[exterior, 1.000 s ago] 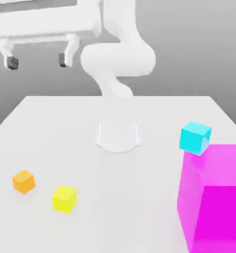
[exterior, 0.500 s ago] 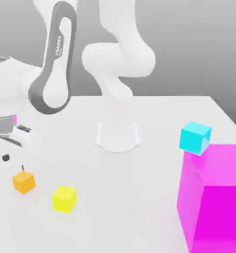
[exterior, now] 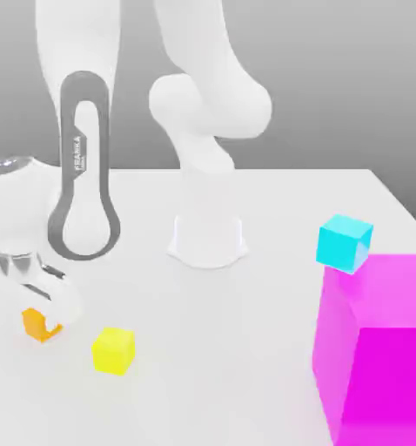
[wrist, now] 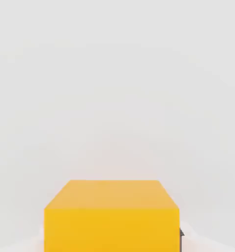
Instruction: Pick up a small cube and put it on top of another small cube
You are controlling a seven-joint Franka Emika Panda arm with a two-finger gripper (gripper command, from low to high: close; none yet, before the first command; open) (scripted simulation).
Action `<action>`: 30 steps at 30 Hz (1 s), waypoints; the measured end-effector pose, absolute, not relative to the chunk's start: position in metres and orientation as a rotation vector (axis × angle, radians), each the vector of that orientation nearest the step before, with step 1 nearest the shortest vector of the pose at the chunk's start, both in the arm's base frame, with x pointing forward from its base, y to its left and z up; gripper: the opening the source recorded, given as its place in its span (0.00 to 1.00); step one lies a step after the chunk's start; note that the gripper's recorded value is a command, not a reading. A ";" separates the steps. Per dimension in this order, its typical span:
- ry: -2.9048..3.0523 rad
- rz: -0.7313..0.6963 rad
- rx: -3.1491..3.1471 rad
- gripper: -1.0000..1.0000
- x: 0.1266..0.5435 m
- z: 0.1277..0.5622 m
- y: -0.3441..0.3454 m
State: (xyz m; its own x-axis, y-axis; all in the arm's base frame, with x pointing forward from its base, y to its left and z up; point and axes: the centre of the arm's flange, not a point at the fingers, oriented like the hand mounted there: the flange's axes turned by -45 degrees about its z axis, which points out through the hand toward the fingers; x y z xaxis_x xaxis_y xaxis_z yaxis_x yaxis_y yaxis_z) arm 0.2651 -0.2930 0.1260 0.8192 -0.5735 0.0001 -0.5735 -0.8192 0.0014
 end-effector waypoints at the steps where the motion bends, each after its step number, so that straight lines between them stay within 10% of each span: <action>1: -0.943 0.000 2.994 0.00 0.265 0.131 -0.294; 9: -0.931 0.002 3.002 0.00 0.268 0.187 -0.291; 20: 0.376 0.023 3.231 0.00 0.426 0.323 -0.045; 30: 1.347 -0.001 2.850 0.00 0.370 0.427 0.177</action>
State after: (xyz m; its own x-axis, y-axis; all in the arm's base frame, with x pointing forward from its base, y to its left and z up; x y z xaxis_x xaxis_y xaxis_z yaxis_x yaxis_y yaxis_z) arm 0.3702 0.1769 0.4273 0.6346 0.7728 0.0040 0.7728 -0.6346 -0.0102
